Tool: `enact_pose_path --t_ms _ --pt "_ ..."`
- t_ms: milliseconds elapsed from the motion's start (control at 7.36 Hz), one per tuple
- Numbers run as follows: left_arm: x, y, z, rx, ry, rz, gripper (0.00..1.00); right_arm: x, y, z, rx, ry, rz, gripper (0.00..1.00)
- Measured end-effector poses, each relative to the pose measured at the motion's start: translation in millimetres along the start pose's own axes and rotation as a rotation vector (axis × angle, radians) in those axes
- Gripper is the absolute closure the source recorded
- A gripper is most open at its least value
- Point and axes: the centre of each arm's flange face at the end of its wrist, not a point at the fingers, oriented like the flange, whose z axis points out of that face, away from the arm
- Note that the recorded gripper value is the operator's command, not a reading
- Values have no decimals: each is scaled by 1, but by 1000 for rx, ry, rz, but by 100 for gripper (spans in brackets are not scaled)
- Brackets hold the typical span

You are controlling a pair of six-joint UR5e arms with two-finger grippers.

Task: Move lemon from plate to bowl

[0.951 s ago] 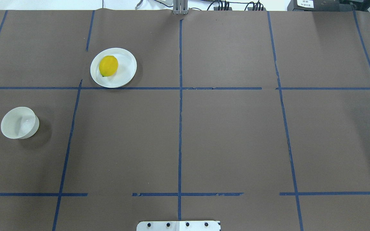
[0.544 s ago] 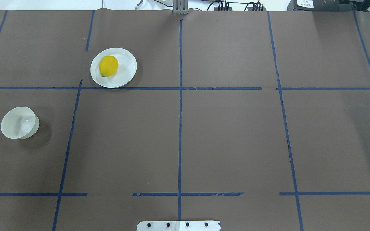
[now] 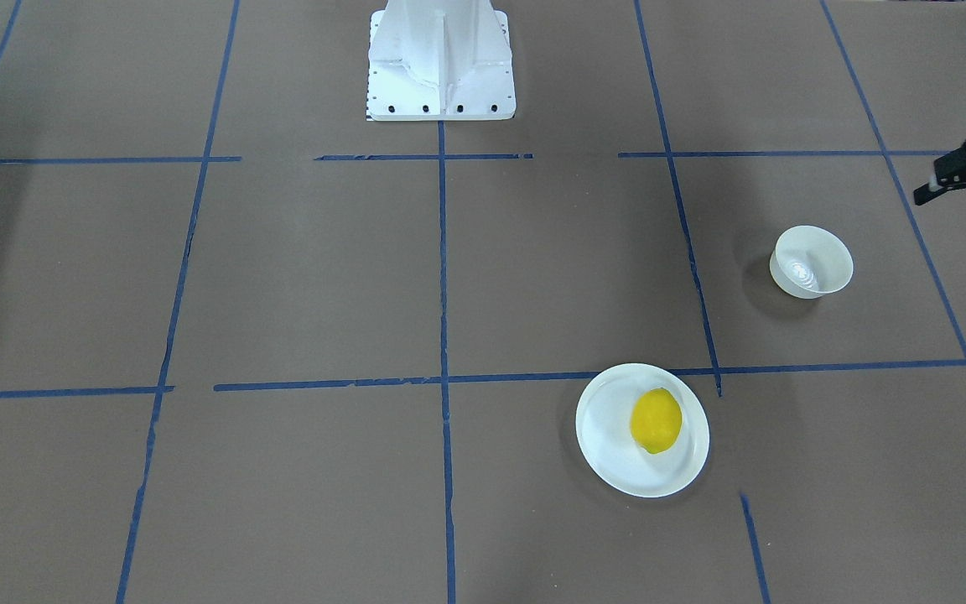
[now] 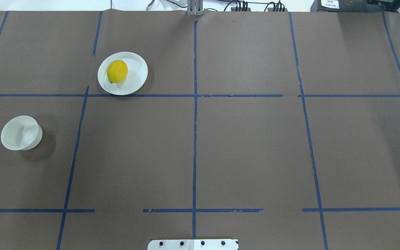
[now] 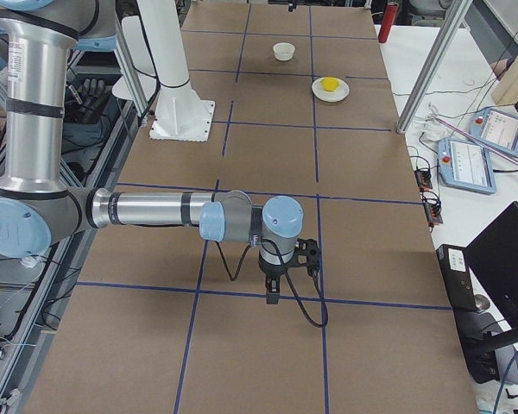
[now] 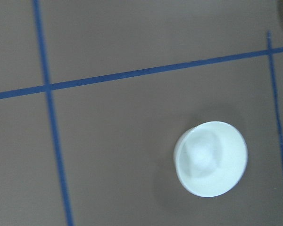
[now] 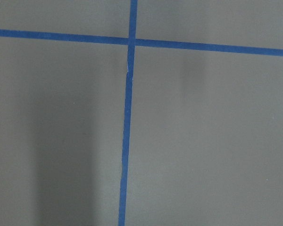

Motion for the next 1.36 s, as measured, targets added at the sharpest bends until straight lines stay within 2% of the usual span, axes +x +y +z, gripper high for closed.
enact_pose_path --t_ms 136,272,544,680,951,1359 --pt "54 -33 19 11 3 74 0 0 0 0 0 0 0 0" --pt "112 -69 50 23 -36 177 0 0 0 0 0 0 0 0" --pt "203 -131 118 64 -169 326 0 0 0 0 0 0 0 0" --pt "221 -157 139 75 -206 352 1 0 0 0 0 0 0 0" --pt "229 -203 171 87 -225 374 1 0 0 0 0 0 0 0" --pt "208 -236 204 85 -236 356 1 0 0 0 0 0 0 0"
